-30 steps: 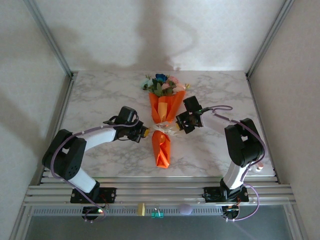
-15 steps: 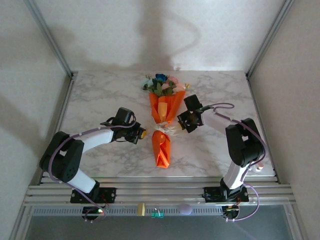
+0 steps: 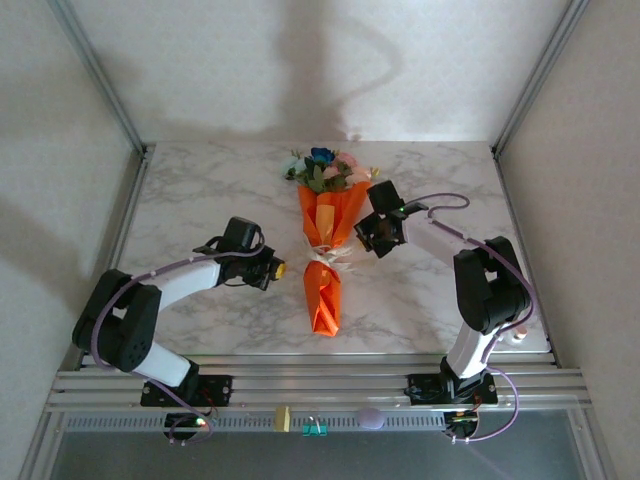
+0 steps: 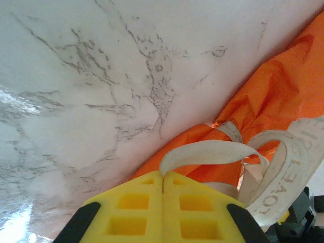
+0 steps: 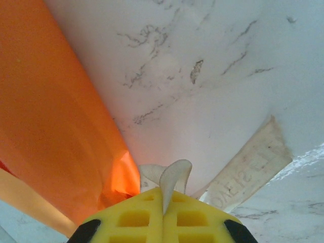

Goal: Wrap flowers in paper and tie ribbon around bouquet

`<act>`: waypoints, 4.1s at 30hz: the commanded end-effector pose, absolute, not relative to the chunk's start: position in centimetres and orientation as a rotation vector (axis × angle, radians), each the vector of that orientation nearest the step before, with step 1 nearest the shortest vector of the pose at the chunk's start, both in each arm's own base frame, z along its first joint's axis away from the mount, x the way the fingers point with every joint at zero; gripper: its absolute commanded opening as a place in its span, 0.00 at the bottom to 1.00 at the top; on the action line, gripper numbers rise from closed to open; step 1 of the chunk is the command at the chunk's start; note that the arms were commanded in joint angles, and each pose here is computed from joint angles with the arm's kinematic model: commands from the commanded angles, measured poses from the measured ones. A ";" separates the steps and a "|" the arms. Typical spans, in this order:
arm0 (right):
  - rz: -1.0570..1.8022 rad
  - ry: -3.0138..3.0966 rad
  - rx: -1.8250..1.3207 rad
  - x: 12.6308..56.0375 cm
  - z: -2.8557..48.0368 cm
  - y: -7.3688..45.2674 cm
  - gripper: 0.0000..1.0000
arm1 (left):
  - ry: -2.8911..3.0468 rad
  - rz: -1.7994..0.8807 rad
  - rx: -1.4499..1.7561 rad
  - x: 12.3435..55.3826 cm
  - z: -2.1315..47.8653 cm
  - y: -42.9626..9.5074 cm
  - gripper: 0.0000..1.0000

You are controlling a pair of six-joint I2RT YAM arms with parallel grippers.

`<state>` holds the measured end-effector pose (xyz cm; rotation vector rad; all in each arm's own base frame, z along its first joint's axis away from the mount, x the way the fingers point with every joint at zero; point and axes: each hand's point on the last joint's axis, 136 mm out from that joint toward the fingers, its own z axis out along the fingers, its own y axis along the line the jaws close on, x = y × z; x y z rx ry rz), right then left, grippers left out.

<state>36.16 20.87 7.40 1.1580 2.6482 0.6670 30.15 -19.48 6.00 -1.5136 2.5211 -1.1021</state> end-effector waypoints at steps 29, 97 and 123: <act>0.442 2.686 0.952 37.5 9.0 19.2 0.00 | 2.642 -0.883 -1.436 29.0 4.5 -17.0 0.00; 0.420 2.664 0.975 38.5 9.2 17.5 0.00 | 2.700 -0.663 -1.378 28.5 3.0 -13.5 0.00; 0.487 2.695 0.983 37.9 8.9 18.9 0.00 | 2.712 -0.851 -0.959 35.1 12.3 -22.4 0.38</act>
